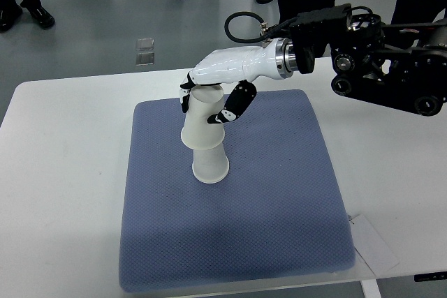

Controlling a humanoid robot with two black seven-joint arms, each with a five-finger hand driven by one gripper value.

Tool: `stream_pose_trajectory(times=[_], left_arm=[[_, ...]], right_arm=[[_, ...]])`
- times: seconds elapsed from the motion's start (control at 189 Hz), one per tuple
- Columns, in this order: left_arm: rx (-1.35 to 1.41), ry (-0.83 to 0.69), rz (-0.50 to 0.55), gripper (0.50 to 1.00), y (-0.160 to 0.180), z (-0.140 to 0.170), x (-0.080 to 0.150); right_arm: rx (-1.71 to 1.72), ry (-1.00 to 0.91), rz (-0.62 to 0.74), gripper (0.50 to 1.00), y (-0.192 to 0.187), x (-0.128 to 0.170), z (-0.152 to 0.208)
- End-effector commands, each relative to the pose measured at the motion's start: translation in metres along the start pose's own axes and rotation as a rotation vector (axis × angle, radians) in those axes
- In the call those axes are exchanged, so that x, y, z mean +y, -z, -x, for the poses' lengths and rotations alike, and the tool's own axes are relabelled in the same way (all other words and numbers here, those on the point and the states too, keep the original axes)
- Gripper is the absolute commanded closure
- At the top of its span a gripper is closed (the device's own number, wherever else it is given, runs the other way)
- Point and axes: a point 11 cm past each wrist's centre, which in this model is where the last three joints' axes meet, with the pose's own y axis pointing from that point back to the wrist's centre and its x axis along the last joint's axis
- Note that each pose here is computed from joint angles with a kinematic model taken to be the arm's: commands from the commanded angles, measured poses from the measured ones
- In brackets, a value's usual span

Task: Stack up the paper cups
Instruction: 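Lower the held cup onto the upside-down cup on the pad, then open the right hand and lift it away from the stacked cups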

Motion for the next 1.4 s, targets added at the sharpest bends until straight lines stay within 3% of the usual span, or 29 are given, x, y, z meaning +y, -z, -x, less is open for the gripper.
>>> stream_pose_trajectory(times=[0.0,1.192,1.234,1.25,1.255,1.26,1.292,1.393], left_arm=[[0.0,0.0,0.001,0.5,0.0,0.0,0.0],[0.0,0.0,0.0,0.5,0.0,0.0,0.0],[0.0,0.0,0.0,0.5,0.0,0.0,0.0],[0.0,0.0,0.0,0.5,0.0,0.0,0.0],[0.0,0.0,0.0,0.5,0.0,0.0,0.0],[0.0,0.0,0.0,0.5,0.0,0.0,0.0],[0.0,0.0,0.0,0.5,0.0,0.0,0.0],[-0.001,0.0,0.0,0.5,0.0,0.0,0.0]], right_arm=[[0.004,0.003,0.0,1.0,0.0,-0.001,0.001],[0.032,0.017,-0.006,1.0,-0.002,-0.017,0.04],[0.028,0.018,-0.006,0.885,-0.002,-0.017,0.041],[0.026,0.018,-0.006,0.808,-0.002,-0.017,0.041],[0.026,0.018,-0.006,0.807,-0.002,-0.017,0.041],[0.025,0.019,-0.005,0.763,-0.003,-0.017,0.042],[0.023,0.019,-0.006,0.671,-0.002,-0.017,0.043],[0.018,0.023,-0.008,0.599,-0.002,-0.017,0.044]])
